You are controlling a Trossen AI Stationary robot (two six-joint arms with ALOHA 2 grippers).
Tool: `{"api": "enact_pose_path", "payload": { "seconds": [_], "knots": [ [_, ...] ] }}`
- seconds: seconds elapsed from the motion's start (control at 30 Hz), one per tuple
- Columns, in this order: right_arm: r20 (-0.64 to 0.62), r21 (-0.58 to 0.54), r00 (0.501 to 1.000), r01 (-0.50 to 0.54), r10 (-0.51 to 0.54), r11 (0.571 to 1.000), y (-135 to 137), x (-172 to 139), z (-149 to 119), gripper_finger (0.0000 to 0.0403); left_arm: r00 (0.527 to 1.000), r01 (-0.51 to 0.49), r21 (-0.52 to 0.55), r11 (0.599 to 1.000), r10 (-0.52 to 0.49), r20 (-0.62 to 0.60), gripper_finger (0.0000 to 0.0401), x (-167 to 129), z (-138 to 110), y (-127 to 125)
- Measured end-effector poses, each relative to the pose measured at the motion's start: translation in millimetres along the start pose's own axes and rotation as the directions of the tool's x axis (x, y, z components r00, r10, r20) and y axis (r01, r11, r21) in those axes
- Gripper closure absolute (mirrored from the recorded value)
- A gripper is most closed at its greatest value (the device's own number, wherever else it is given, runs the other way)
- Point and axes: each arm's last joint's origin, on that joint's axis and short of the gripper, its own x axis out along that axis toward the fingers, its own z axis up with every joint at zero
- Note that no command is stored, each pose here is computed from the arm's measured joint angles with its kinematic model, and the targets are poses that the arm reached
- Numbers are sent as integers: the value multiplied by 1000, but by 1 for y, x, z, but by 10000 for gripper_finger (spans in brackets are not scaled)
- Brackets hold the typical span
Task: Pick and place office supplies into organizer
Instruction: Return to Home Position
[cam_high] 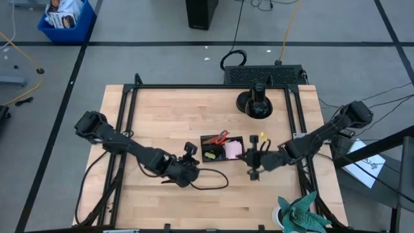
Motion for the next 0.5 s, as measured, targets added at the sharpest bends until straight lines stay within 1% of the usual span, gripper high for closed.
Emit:
{"api": "enact_pose_path", "payload": {
  "seconds": [0.07, 0.17, 0.23, 0.4, 0.5],
  "knots": [
    [-8, 16, 998, 64, -64, 998, -10, 2, 0, 402, 999, 4, 2, 1000, -4, 43, 398, 1, 4, 2],
    [-36, 45, 993, 117, -116, 992, -27, 6, -2, 402, 995, 1, 16, 1000, -2, 96, 399, -1, 10, 1],
    [-64, 90, 986, 156, -151, 984, -38, 10, -4, 402, 993, -2, 12, 1000, 0, 120, 399, -2, 12, 0],
    [-166, 171, 976, 167, -139, 971, -58, 20, -15, 402, 995, -17, 4, 1000, 17, 102, 399, -1, 11, 1],
    [-218, 195, 969, 164, -120, 967, -68, 25, -22, 403, 995, -15, -10, 1000, 16, 102, 390, -2, 11, 1]
  ]
}}
